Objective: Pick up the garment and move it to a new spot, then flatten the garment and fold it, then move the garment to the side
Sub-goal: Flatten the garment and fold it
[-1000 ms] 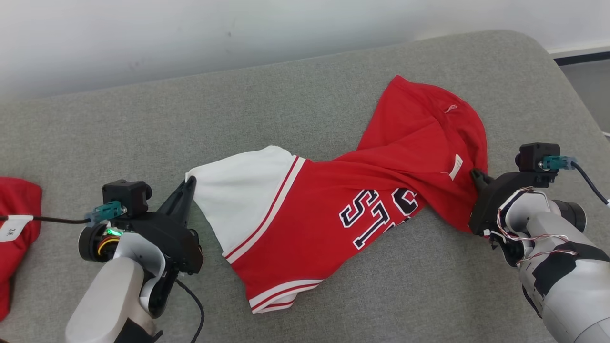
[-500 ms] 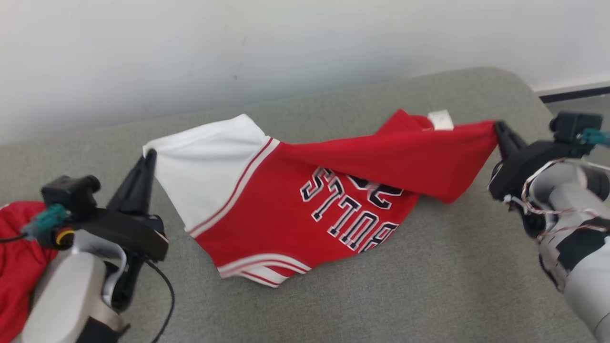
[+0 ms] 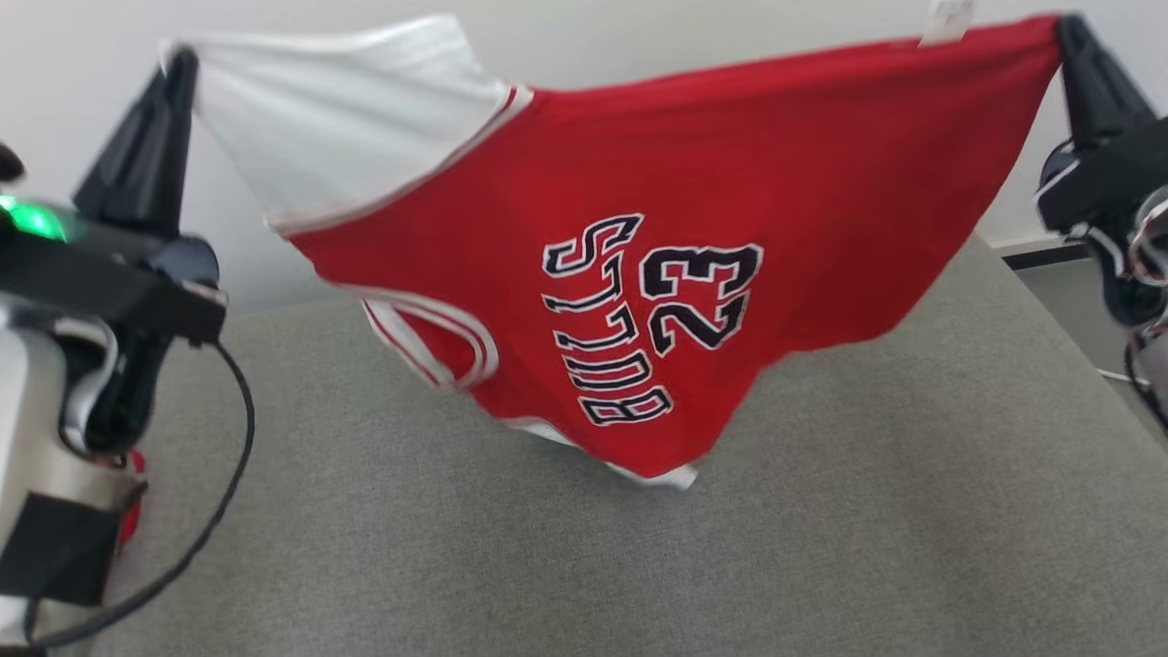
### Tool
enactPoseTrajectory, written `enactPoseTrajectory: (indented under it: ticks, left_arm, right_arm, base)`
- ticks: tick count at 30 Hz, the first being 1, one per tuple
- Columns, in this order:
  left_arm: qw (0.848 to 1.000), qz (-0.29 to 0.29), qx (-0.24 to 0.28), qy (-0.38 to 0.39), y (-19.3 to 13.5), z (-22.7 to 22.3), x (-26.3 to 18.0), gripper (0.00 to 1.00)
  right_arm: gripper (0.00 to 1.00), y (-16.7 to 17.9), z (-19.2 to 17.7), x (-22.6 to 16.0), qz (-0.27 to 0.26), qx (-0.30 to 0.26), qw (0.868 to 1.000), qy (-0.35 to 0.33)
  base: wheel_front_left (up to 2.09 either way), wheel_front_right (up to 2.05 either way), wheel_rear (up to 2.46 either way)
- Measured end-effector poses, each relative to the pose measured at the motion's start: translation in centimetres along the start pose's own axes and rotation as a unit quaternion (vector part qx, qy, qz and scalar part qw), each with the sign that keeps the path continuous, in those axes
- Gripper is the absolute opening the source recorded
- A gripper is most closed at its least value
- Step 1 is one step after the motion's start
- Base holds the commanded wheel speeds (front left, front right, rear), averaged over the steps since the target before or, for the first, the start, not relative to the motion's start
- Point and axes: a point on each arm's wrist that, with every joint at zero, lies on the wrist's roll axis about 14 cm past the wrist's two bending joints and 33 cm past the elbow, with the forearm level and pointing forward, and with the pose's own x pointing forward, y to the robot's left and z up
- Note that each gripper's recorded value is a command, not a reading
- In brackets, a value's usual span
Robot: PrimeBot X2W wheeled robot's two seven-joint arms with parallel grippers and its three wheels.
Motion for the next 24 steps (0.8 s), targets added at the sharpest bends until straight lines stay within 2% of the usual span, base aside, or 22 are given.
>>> enactPoseTrajectory:
  ticks: [7, 14, 20, 24]
  left_arm:
    - [0.996, -0.052, 0.017, -0.074, -2.5, 8.1, 2.2, 0.00]
    - [0.990, -0.082, 0.043, -0.109, -3.9, 13.6, 3.2, 0.00]
    - [0.990, -0.090, 0.033, -0.107, -4.0, 14.9, 3.3, 0.00]
    - [0.992, -0.090, 0.013, -0.083, -3.6, 13.6, 3.6, 0.00]
  right_arm:
    - [0.00, -0.1, 7.1, -0.4, 0.017, -0.031, 0.996, -0.082]
    - [0.00, -0.3, 12.3, -1.6, 0.028, -0.040, 0.990, -0.131]
    - [0.00, -0.6, 15.4, -2.6, 0.034, -0.033, 0.986, -0.157]
    - [0.00, -0.7, 15.2, -2.2, 0.035, -0.033, 0.988, -0.147]
  base:
    - [0.00, 0.00, 0.00]
    - [0.00, 0.00, 0.00]
    - [0.00, 0.00, 0.00]
    - [0.00, 0.00, 0.00]
